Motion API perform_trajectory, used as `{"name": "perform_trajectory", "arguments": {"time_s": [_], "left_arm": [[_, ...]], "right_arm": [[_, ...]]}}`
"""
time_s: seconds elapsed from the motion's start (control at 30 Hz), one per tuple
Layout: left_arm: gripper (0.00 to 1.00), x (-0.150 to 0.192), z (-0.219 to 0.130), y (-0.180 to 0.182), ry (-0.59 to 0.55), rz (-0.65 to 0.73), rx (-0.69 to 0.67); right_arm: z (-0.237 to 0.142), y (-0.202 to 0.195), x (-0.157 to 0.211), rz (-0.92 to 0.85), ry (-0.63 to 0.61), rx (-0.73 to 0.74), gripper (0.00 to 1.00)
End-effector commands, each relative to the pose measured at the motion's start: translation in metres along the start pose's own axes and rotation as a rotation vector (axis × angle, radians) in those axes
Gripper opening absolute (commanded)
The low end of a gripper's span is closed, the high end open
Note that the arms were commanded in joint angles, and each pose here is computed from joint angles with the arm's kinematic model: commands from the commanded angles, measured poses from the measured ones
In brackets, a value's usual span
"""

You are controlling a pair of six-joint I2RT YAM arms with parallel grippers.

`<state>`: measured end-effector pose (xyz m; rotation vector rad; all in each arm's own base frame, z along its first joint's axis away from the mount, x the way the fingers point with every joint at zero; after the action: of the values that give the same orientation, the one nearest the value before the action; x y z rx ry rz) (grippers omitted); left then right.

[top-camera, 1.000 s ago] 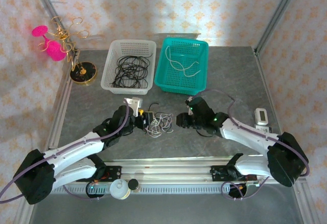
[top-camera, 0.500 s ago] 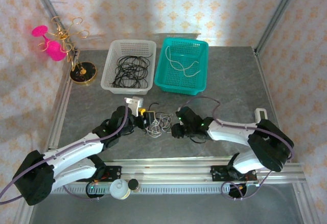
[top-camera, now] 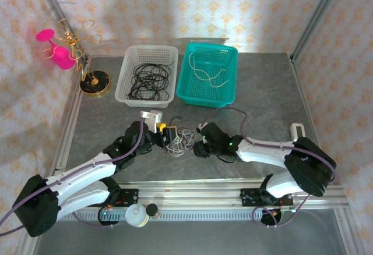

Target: Untangle the cables

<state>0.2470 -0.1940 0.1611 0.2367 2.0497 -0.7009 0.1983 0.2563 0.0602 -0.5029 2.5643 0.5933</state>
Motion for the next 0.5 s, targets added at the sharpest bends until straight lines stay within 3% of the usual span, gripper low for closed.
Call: {"name": "perform_trajectory", "arguments": {"time_s": [0.0,0.2,0.37,0.47], "left_arm": [[0.61,-0.003,0.0,-0.004,-0.012,0.005,0.025],[0.62,-0.001,0.002,-0.005,0.002,0.004,0.035],[0.62,0.002,0.001,-0.004,0.009,0.006,0.03],[0.62,0.001,0.001,-0.002,0.004,0.005,0.022]], "right_arm": [[0.005,0.007,-0.009,-0.015,-0.026,-0.011,0.43],[0.013,0.01,-0.013,-0.008,-0.029,-0.015,0.39],[0.012,0.006,-0.022,0.013,-0.071,0.019,0.1],[0.006,0.003,-0.026,0.049,-0.112,0.031,0.0]]}}
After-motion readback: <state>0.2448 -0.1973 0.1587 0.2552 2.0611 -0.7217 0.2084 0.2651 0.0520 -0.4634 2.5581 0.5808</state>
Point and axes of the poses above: each hand's point on the last joint's axis, 136 mm out from that joint toward the fingers, its own z axis out along the fingers, its own y axis along the line the jaws close on, x = y × z, the point moved 2 cm from there along -z, back along the fingers, and after that the axes turned 3 degrees about z, right-handed, at the moved point
